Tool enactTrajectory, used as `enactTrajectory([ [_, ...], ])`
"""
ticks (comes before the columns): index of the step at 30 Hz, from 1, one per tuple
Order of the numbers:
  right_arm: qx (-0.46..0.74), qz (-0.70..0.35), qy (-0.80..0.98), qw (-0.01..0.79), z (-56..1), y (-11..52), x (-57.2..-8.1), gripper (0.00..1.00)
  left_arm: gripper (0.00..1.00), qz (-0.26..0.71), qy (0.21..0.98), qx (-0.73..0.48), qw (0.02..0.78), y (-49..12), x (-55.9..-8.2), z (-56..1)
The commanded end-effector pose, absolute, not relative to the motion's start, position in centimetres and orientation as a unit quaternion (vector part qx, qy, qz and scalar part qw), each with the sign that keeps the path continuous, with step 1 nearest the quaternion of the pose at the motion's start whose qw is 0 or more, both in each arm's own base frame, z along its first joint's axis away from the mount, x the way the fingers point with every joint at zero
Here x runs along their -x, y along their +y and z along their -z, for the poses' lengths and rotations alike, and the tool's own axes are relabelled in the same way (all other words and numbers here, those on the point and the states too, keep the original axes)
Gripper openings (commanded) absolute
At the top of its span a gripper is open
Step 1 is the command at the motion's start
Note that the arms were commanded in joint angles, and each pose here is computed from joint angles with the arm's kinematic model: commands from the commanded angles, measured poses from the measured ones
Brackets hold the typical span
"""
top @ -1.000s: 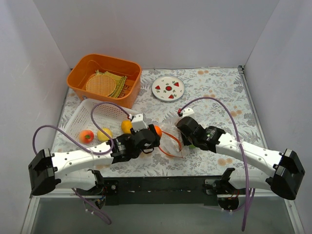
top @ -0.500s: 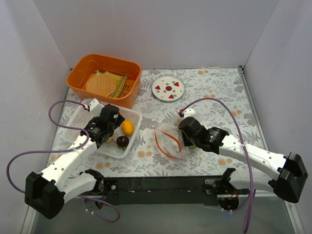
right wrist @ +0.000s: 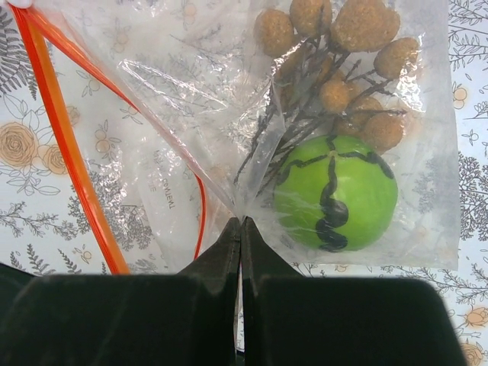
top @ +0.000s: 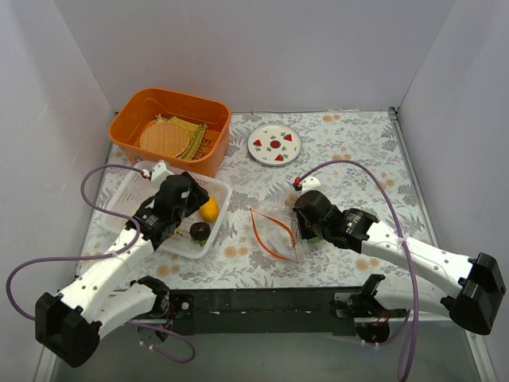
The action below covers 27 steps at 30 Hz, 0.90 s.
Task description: Open the zip-top bag and remove the fake food
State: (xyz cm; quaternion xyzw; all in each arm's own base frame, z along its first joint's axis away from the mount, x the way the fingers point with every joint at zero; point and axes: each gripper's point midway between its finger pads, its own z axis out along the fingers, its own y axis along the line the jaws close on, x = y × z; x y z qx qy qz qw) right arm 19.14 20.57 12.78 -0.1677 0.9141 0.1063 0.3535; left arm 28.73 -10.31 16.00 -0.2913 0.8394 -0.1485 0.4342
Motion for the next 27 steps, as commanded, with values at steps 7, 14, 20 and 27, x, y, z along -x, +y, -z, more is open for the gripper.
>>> enactTrajectory([
  [7,0.139,-0.136,0.902,0.385,-15.3,21.0,-19.6,0.01,0.4,0.306,0.867,0.137,0.369,-27.1,-20.1,-15.0],
  [14,0.131,-0.17,0.903,0.373,-15.7,22.0,-18.9,0.01,0.3,0.342,0.873,0.111,0.33,-33.5,-18.5,-11.4],
  [20,0.128,-0.21,0.895,0.373,-17.2,23.1,-18.2,0.01,0.27,0.354,0.854,0.15,0.351,-34.4,-19.4,-8.9],
  [27,0.127,-0.238,0.888,0.372,-17.8,23.4,-17.2,0.39,0.32,0.354,0.855,0.128,0.357,-35.4,-19.8,-7.0],
])
